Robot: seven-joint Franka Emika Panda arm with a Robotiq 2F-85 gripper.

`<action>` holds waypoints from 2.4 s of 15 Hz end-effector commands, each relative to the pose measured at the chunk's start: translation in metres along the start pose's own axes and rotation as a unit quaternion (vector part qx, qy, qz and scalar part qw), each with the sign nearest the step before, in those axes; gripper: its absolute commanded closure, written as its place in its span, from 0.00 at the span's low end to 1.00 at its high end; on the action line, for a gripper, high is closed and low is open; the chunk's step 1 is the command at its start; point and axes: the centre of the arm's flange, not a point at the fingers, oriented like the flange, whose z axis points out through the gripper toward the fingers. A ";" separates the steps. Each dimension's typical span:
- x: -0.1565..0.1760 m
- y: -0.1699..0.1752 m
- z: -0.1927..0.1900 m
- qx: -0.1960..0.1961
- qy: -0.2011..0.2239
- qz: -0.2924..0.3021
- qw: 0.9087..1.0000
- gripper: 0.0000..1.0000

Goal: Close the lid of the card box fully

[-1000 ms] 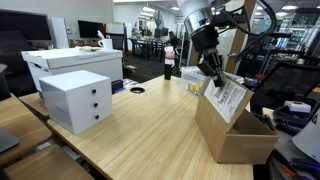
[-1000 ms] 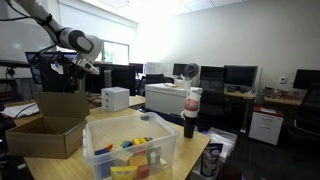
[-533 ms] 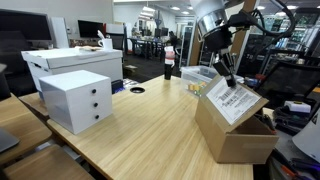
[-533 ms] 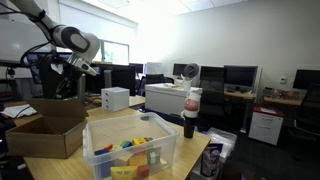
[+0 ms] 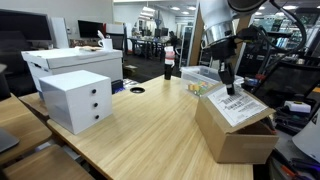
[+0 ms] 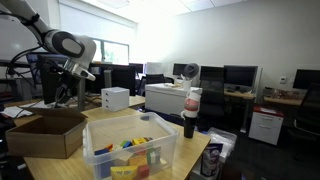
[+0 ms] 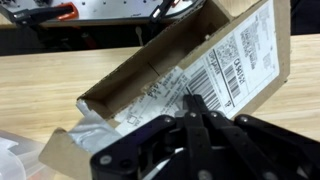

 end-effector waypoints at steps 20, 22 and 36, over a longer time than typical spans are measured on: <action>-0.023 0.001 0.079 0.092 0.106 -0.023 0.990 0.98; -0.022 -0.004 0.079 0.113 0.119 -0.009 0.986 0.98; -0.020 -0.052 0.078 0.223 0.210 0.124 0.944 0.98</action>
